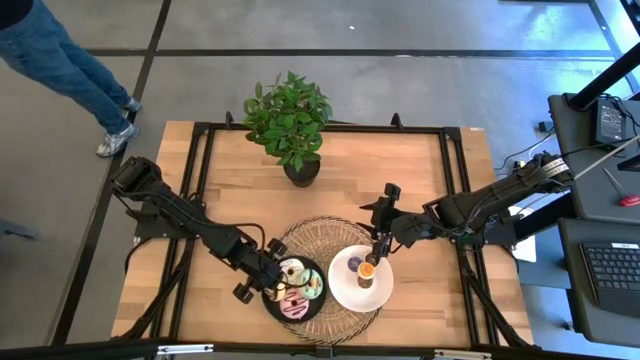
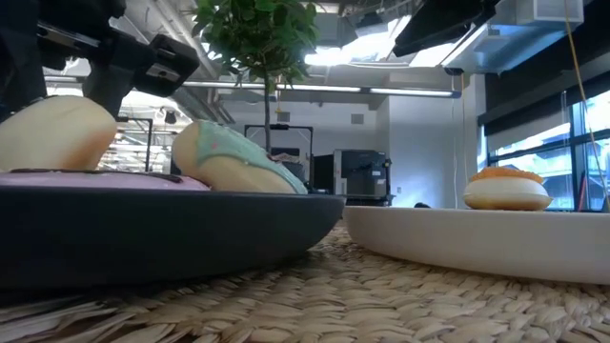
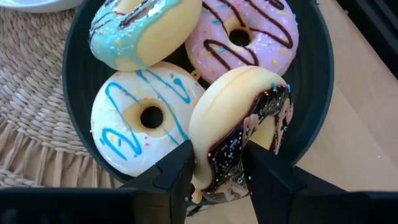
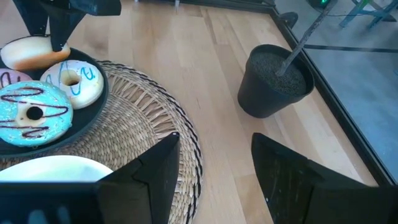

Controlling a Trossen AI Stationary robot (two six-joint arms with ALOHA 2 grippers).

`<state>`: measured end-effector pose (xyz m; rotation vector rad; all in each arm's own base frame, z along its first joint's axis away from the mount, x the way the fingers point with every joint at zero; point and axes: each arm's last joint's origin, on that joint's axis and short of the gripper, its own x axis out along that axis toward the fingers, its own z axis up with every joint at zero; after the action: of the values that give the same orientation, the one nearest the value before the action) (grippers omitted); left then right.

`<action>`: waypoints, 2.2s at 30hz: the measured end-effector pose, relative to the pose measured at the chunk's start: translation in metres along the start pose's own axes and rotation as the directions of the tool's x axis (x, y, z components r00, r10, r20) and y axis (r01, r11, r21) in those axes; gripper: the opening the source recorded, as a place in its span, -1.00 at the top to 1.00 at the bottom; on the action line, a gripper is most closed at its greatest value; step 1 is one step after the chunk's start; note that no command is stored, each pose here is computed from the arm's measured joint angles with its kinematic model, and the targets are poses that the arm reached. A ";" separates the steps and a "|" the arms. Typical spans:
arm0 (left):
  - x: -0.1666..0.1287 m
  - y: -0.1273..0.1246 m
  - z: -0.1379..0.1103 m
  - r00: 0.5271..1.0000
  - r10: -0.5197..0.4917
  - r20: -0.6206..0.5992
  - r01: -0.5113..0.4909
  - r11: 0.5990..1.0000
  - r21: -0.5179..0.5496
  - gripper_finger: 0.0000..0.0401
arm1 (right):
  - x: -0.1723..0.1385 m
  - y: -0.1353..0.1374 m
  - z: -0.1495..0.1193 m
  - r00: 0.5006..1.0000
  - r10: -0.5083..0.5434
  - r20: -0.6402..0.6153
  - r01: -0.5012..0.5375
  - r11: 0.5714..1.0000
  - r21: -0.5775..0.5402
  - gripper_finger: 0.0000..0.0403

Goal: Pick & Place donuts
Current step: Put the large black donut on the black plate, then return to Home Position

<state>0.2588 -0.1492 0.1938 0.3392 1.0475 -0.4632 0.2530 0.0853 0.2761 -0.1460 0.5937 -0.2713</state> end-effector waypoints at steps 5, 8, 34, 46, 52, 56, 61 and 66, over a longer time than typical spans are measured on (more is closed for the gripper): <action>0.000 0.001 0.001 1.000 0.022 0.009 -0.022 1.000 -0.001 0.34 | 0.000 0.000 0.000 1.000 0.000 0.000 0.000 1.000 0.000 0.00; 0.000 0.002 0.002 0.998 0.054 0.021 -0.054 0.999 -0.008 0.32 | 0.000 0.000 0.000 1.000 0.000 0.000 0.000 1.000 0.000 0.00; -0.003 0.004 0.005 0.998 0.019 0.053 -0.014 0.996 -0.092 0.06 | 0.000 0.000 -0.001 1.000 -0.002 -0.007 0.001 1.000 -0.010 0.00; -0.024 0.007 0.001 0.998 0.006 0.058 0.002 0.990 -0.138 0.07 | 0.001 -0.001 -0.001 1.000 -0.006 -0.007 0.006 0.998 -0.066 0.00; -0.048 0.015 0.001 0.988 0.067 0.139 -0.047 0.989 -0.143 0.06 | 0.001 -0.001 -0.002 1.000 0.013 -0.020 -0.016 0.987 -0.158 0.00; -0.055 0.020 0.002 0.982 0.095 0.165 -0.048 0.962 -0.269 0.07 | 0.001 -0.004 -0.014 0.982 0.127 -0.138 -0.141 0.985 -0.100 0.00; -0.054 0.041 0.006 0.962 0.162 0.218 -0.084 0.940 -0.330 0.07 | 0.004 -0.015 -0.052 0.973 0.156 -0.171 -0.159 0.987 -0.002 0.00; -0.046 0.060 -0.008 0.934 0.070 0.352 0.063 0.934 -0.352 0.06 | -0.014 -0.035 -0.085 0.969 0.229 -0.088 -0.220 0.970 0.100 0.00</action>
<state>0.2644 -0.0845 0.2337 -0.0722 0.7509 -0.3056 0.1860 0.0517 0.2217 0.0225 0.6888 -0.0850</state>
